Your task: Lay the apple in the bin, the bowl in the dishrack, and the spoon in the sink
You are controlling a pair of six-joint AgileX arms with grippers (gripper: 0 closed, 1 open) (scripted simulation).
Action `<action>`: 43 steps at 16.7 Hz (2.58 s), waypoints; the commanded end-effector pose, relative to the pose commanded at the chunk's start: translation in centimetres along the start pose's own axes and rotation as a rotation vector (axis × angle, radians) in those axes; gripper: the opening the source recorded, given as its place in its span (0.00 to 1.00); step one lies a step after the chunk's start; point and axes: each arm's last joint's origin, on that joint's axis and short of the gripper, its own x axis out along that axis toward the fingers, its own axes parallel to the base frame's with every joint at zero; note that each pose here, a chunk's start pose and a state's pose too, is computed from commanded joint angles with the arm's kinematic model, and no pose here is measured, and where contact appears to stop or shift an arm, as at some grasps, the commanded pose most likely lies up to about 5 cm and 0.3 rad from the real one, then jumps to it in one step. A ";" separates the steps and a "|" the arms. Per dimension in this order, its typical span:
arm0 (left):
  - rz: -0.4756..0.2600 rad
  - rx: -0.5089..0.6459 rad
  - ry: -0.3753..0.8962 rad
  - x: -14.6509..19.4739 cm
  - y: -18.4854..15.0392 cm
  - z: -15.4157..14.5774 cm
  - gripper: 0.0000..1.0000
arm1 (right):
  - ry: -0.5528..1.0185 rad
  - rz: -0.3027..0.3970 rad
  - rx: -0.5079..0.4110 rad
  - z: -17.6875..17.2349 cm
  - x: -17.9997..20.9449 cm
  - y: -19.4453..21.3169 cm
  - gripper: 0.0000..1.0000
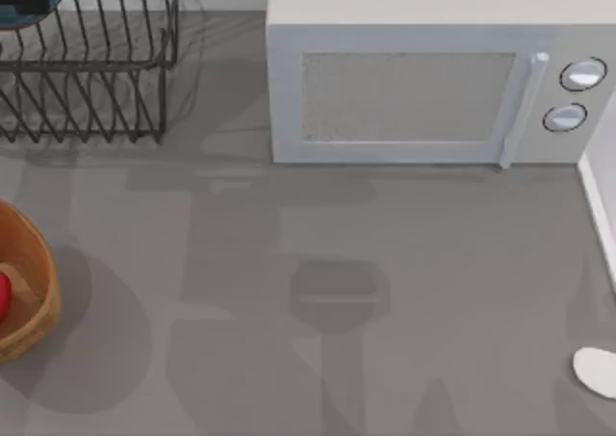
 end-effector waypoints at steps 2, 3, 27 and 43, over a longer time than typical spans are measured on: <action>0.000 0.000 0.000 0.0 0.0 0.0 1.00 | 0.000 0.000 0.000 0.0 0.0 0.0 1.00; 0.000 0.000 0.000 0.0 0.0 0.0 1.00 | 0.000 0.000 0.000 0.0 0.0 0.0 1.00; 0.014 -0.001 -0.080 -26.2 -3.0 -0.1 1.00 | 0.000 0.000 0.000 0.0 0.0 0.0 1.00; 0.020 0.000 0.000 -27.5 -3.2 -5.8 1.00 | 0.129 -0.009 -0.108 1.0 0.2 -0.2 1.00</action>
